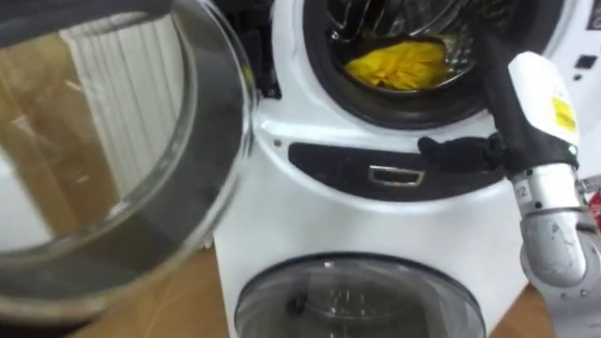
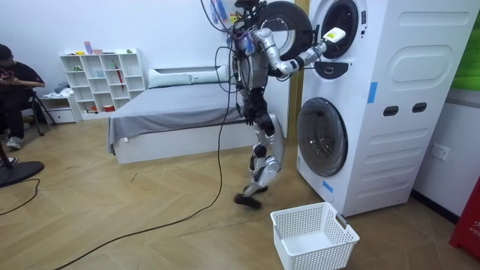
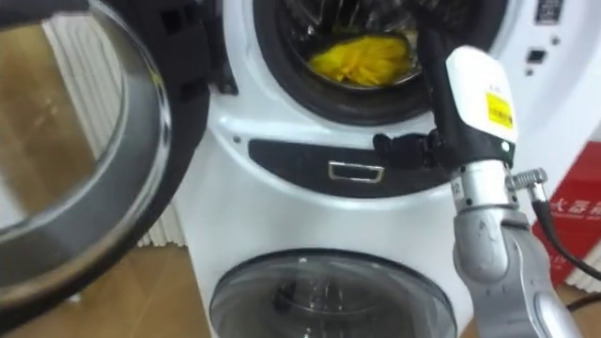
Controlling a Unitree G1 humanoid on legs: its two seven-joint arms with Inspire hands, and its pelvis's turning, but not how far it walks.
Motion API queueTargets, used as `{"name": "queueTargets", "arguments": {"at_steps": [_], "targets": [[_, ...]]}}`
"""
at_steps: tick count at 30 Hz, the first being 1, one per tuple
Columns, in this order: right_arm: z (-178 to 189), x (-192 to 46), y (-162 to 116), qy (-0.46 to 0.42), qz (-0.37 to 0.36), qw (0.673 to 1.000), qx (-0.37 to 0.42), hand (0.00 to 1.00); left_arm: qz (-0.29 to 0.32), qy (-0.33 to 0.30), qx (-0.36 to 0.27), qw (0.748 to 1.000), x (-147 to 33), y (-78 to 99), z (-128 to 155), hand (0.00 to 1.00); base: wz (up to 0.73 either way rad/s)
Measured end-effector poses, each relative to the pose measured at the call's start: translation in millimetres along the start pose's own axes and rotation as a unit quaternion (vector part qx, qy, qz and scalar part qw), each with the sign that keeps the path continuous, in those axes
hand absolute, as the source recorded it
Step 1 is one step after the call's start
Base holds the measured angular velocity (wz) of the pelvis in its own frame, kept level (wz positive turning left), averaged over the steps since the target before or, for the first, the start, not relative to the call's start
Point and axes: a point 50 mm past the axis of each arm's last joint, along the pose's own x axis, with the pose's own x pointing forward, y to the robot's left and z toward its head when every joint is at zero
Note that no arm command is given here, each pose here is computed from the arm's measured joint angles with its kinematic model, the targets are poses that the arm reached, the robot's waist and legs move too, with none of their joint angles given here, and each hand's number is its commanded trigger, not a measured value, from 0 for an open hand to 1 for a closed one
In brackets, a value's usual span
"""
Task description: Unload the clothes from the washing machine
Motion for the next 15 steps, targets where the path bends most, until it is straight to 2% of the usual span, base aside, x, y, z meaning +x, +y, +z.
{"name": "queueTargets", "arguments": {"at_steps": [5,8,15], "targets": [[5.8,-15.9,6.1,-0.018,0.042,0.999,0.018,0.00,-0.004,0.020,0.002,1.000,-1.9,-5.8,-13.3,0.00,0.10],[14.0,-15.9,6.5,-0.036,0.054,0.997,0.039,0.00,0.003,0.027,0.002,1.000,-2.8,-5.5,-18.9,0.00,-0.13],[29.3,-10.8,-1.1,-0.059,0.065,0.990,0.107,0.00,-0.012,0.068,0.001,0.998,-8.2,-15.6,-43.2,0.00,0.09]]}}
